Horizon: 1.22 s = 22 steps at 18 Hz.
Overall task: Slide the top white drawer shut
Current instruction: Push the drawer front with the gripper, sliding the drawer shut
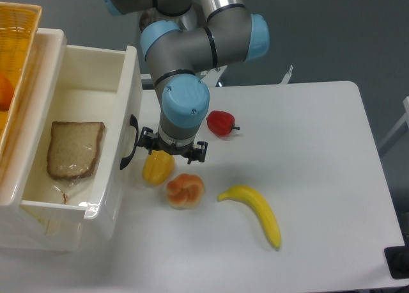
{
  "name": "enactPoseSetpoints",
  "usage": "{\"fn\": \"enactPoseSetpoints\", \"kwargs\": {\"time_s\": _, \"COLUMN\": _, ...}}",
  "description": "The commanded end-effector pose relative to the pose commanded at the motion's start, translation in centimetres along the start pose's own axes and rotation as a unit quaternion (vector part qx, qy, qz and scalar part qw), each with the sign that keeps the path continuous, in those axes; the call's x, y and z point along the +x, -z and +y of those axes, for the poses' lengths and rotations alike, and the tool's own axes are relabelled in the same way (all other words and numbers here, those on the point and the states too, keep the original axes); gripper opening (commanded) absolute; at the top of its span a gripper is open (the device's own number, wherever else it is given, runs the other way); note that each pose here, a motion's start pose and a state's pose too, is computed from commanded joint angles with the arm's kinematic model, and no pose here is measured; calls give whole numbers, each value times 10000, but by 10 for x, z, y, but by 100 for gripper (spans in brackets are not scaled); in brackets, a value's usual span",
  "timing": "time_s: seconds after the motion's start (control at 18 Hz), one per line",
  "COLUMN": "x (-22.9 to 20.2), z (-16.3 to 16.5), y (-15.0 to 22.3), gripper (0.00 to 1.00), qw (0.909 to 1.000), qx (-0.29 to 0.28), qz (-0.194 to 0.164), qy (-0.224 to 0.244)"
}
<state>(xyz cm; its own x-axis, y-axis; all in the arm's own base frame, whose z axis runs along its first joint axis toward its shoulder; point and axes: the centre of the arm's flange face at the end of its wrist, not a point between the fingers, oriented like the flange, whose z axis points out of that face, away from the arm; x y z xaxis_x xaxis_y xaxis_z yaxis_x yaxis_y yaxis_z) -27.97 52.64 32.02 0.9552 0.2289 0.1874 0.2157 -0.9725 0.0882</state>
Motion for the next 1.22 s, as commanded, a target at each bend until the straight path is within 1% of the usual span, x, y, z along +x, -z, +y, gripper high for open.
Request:
{"fn": "enactPoseSetpoints", "kwargs": {"time_s": 0.44, "x": 26, "z": -4, "y": 2, "gripper": 100, "qw": 9999, "qx": 73, "qz": 73, "qy": -110}}
{"fn": "enactPoseSetpoints", "kwargs": {"time_s": 1.22, "x": 70, "z": -14, "y": -4, "gripper": 100, "qw": 9997, "qx": 32, "qz": 9, "qy": -246}}
